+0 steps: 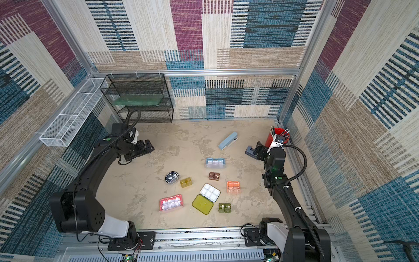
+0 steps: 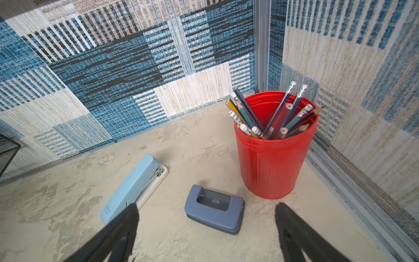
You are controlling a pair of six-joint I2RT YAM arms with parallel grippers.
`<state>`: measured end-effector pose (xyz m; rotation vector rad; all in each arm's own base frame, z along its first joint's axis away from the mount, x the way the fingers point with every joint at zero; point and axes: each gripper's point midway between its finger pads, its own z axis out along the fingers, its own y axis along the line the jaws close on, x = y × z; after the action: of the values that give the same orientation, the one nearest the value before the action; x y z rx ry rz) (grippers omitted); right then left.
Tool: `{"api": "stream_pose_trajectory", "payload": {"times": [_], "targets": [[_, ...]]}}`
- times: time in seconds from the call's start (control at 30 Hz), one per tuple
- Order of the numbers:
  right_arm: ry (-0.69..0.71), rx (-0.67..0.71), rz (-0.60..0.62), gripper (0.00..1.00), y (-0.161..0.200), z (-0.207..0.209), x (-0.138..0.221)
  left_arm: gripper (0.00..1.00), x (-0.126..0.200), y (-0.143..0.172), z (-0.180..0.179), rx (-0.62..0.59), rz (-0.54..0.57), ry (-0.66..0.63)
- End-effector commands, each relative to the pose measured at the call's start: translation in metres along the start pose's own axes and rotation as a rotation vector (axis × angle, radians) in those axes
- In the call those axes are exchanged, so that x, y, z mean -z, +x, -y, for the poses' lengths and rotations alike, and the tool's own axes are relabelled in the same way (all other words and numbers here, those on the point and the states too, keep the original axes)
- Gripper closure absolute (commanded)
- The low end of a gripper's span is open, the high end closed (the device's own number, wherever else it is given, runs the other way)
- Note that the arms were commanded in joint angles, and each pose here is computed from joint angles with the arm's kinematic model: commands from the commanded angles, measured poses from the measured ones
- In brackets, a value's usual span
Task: Close pillboxes
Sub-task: Move the pillbox to the center of the board.
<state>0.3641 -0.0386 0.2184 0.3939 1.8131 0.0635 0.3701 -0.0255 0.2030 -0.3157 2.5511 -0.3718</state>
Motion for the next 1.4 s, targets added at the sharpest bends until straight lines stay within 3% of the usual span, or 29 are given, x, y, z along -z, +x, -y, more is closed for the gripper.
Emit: {"api": "stream_pose_trajectory", "payload": {"times": [0.0, 0.3, 0.47, 0.73, 0.87, 1.0, 1.1, 1.37], "targets": [[0.031, -0.037, -0.053, 0.05, 0.002, 0.003, 0.002, 0.0, 0.028, -0.011, 0.012, -0.004, 0.066, 0.032], [-0.036, -0.064, -0.095, 0.05, -0.026, -0.022, 0.01, 0.0, 0.077, -0.042, 0.044, -0.053, 0.19, 0.14], [-0.071, -0.043, -0.092, 0.05, -0.044, -0.043, 0.017, 0.0, 0.081, -0.051, 0.055, -0.059, 0.263, 0.207], [-0.131, 0.048, -0.097, 0.05, -0.06, -0.09, 0.026, 0.0, 0.078, -0.044, 0.078, 0.027, 0.261, 0.398], [-0.174, 0.079, -0.142, 0.05, -0.056, -0.111, 0.016, 0.0, 0.071, -0.037, 0.072, 0.031, 0.237, 0.356], [-0.252, 0.124, -0.193, 0.05, -0.051, -0.137, 0.003, 0.0, 0.056, -0.023, 0.053, 0.184, 0.168, 0.279], [-0.311, 0.159, -0.247, 0.05, -0.044, -0.156, -0.007, 0.0, 0.05, -0.015, 0.051, 0.197, 0.133, 0.283], [-0.457, 0.233, -0.367, 0.05, -0.011, -0.194, -0.01, 0.0, 0.073, -0.023, 0.039, 0.216, 0.278, 0.247]]}}
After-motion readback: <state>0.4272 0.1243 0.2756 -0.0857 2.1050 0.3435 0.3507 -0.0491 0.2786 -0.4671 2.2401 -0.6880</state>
